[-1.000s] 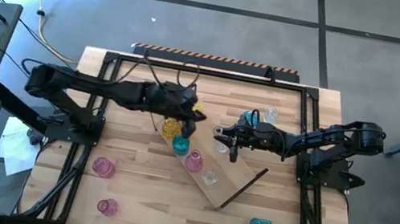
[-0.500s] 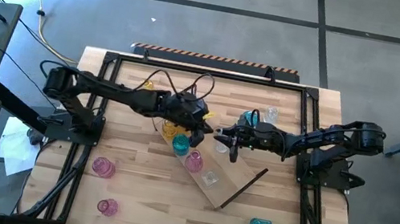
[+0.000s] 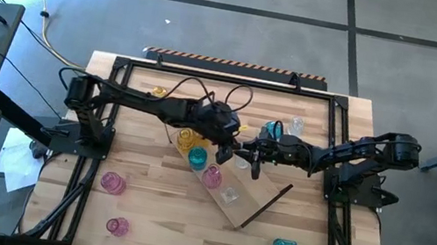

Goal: Sort vases onto shelf
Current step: Put the left crystal vase on the shelf

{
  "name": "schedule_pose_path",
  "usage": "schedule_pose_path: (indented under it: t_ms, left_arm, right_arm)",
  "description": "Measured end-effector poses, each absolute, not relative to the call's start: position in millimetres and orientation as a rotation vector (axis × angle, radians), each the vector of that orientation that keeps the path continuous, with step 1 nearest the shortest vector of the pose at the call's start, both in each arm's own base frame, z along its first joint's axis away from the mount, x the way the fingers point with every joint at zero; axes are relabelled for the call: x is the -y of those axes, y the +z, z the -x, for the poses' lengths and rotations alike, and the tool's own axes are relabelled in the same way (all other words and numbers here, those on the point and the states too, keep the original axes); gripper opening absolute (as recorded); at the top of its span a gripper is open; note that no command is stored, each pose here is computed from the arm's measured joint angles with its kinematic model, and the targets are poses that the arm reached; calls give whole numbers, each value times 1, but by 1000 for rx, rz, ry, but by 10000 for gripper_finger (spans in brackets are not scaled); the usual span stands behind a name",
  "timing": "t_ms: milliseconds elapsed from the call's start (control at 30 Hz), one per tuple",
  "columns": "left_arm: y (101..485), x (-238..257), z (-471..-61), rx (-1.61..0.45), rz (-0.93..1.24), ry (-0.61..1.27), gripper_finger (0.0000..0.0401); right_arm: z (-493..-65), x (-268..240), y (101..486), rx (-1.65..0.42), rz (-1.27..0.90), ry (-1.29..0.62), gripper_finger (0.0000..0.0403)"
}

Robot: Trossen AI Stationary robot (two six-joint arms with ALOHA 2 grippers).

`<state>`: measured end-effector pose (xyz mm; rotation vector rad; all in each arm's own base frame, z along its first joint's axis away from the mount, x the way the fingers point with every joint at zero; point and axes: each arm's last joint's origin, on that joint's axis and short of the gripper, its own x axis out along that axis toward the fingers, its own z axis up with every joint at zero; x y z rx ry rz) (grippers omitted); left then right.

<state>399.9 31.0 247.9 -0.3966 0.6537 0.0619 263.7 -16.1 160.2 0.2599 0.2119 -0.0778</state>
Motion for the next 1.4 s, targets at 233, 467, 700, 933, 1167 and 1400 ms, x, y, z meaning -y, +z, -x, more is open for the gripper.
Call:
schedule_pose_path:
  t_ms: [233, 467, 700, 933, 1167, 1400]
  left_arm:
    - [256, -35, -404, -655, 374, 60, 0]
    - [251, -37, -399, -729, 360, 110, 0]
    - [250, -37, -398, -747, 327, 107, 0]
    - [252, -35, -400, -720, 357, 70, 0]
    - [253, -31, -401, -709, 381, 57, 0]
    - [251, -28, -402, -716, 385, 35, 0]
  right_arm:
    - [-265, 12, 162, -198, -258, -62, 81]
    - [-265, 11, 163, -196, -248, -62, 81]
    - [-265, 10, 162, -203, -243, -58, 81]
    - [-265, 10, 162, -201, -238, -58, 81]
    - [-265, 10, 163, -198, -238, -53, 81]
    - [-266, 9, 163, -198, -238, -47, 81]
